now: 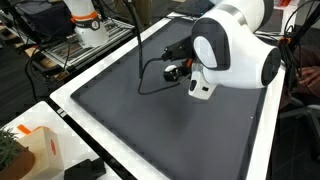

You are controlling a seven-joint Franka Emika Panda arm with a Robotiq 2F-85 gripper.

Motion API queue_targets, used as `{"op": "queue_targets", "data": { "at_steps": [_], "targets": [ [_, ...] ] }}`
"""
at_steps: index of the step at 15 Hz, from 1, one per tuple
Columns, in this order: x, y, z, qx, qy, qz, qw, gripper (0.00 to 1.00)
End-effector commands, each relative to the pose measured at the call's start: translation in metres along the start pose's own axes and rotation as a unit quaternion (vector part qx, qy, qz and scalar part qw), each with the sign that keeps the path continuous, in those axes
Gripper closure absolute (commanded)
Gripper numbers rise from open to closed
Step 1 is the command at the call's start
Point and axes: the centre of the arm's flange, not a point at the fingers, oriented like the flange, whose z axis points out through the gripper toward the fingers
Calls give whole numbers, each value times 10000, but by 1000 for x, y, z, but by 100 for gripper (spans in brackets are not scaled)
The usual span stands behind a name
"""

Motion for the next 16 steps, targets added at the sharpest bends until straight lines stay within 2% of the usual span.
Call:
{"op": "queue_targets", "data": {
  "at_steps": [1, 5, 12, 16],
  "targets": [
    [11, -2, -8, 157, 287, 8, 9995, 0],
    [13, -3, -16, 188, 612, 10, 9979, 0],
    [5, -8, -26, 256, 884, -88, 9957, 0],
    [-12, -12, -28, 136, 759, -141, 9969, 0]
  ]
}}
